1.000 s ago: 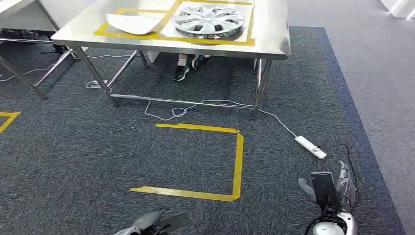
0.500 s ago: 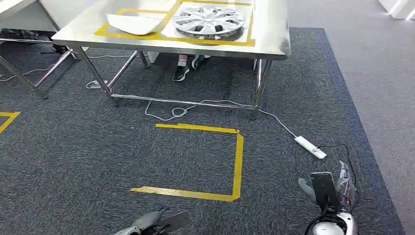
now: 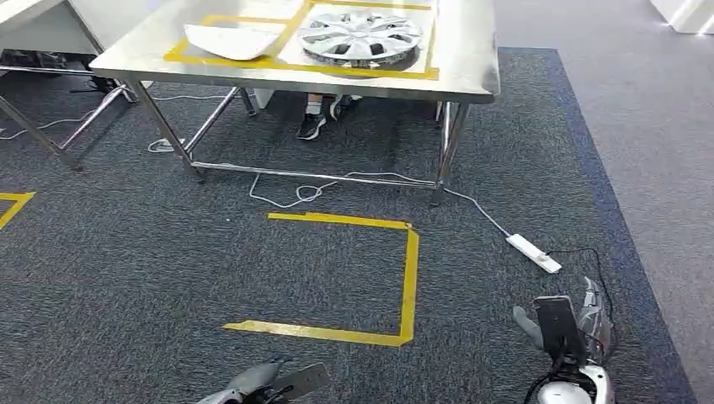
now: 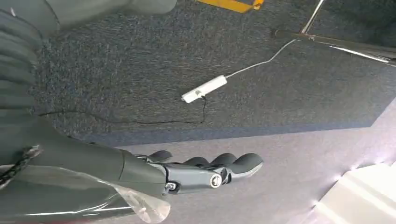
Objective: Take the parts from the cabinet and place them on the table.
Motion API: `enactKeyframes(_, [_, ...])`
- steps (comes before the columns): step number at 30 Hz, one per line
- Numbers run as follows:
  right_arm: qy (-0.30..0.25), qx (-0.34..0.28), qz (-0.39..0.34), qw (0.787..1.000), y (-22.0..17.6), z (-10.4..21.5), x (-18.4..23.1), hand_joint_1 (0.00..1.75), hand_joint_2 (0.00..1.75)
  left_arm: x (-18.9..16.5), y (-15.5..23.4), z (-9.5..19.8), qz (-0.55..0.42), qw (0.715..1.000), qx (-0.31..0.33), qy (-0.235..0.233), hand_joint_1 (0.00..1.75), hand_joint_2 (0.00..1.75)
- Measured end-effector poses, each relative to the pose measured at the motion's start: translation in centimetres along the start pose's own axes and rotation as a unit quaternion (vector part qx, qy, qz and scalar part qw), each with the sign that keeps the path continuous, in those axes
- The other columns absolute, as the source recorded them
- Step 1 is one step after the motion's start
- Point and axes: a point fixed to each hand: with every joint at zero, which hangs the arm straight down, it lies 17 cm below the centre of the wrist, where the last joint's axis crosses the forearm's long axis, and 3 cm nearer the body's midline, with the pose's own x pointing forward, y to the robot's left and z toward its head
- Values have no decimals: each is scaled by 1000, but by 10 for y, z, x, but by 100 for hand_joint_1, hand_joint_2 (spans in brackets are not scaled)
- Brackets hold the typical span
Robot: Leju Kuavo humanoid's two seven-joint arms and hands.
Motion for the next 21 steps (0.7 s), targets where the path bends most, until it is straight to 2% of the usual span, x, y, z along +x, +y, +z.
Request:
enactKeyframes(5, [0,0,0,1000,0,0,0,0,175,0,0,0,0,1000,0,0,0,175])
enactKeyframes(6, [0,0,0,1000,0,0,0,0,175,0,0,0,0,1000,0,0,0,0])
enactKeyframes(8, [6,0,-6,1000,0,0,-2,0,175,1,0,0,0,1000,0,-2,0,0])
enactKeyframes(9, [29,0,-33,999,0,0,-9,0,175,2,0,0,-2,1000,0,-6,0,0])
enactKeyframes(11, [94,-5,-137,986,-7,-3,-38,0,175,4,0,0,-4,1000,3,-11,0,0])
enactKeyframes(13, [167,0,-192,967,-5,5,-84,0,175,5,0,0,0,1000,4,-11,0,0])
enactKeyframes(18, [240,3,-151,959,1,50,-163,0,175,6,-2,1,6,1000,5,-9,0,0])
enactKeyframes(20, [258,5,-154,954,7,61,-175,0,175,6,-2,1,6,1000,5,-10,0,0])
enactKeyframes(21, [249,4,-159,955,6,60,-173,0,175,7,-2,1,6,1000,4,-11,0,0])
